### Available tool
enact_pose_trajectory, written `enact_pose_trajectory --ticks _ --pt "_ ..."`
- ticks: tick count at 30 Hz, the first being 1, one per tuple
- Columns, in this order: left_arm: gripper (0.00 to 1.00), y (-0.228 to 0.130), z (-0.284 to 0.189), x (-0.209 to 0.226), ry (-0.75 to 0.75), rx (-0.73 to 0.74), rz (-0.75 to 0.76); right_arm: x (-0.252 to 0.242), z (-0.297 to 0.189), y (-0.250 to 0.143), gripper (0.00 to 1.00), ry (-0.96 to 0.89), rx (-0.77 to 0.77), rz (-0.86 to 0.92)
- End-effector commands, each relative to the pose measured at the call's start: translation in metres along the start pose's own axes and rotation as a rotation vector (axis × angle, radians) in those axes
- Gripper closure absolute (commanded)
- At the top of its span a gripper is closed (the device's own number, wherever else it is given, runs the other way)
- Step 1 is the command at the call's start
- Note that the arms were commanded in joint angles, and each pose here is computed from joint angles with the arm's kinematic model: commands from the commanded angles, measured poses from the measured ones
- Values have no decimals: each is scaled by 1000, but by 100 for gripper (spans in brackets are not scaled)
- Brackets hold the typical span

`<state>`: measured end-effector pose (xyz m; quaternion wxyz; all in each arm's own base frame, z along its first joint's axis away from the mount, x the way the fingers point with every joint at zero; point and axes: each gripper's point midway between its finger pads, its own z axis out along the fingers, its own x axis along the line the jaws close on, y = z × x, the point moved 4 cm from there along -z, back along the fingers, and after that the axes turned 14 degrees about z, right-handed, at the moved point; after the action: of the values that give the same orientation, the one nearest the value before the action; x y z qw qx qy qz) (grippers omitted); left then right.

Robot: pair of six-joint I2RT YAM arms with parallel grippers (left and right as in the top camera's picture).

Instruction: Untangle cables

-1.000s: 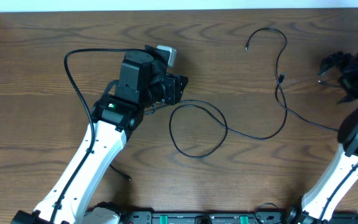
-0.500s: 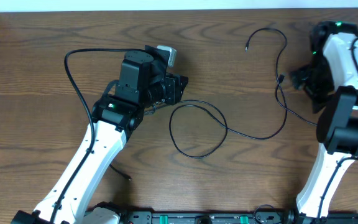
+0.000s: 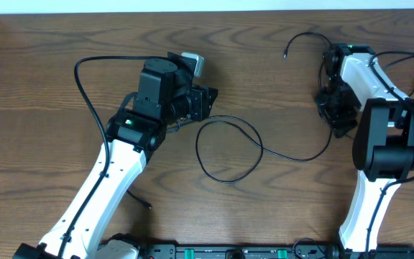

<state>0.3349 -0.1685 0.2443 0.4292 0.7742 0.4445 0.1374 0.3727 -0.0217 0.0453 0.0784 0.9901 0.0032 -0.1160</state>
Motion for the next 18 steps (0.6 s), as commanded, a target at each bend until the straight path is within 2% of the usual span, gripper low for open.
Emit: enact_pose_trajectory --ticks 1,3,5,8,10,12,18 --pt "49 5 -6 1 13 -18 10 -10 30 -8 41 -66 7 18" --pt "49 5 -6 1 12 -19 10 -12 38 -9 51 -66 12 18" --pt "49 5 -6 1 12 -19 10 -17 49 -10 69 -76 11 19" --pt "49 5 -6 1 12 -19 10 -25 62 -11 87 -94 16 22" --pt "49 5 -6 1 12 -19 10 -29 71 -12 88 -102 17 22" --pt "49 5 -6 1 12 -19 10 -38 86 -14 99 -113 17 20" --pt "49 5 -6 1 12 -19 10 -39 96 -14 99 -94 25 -19"
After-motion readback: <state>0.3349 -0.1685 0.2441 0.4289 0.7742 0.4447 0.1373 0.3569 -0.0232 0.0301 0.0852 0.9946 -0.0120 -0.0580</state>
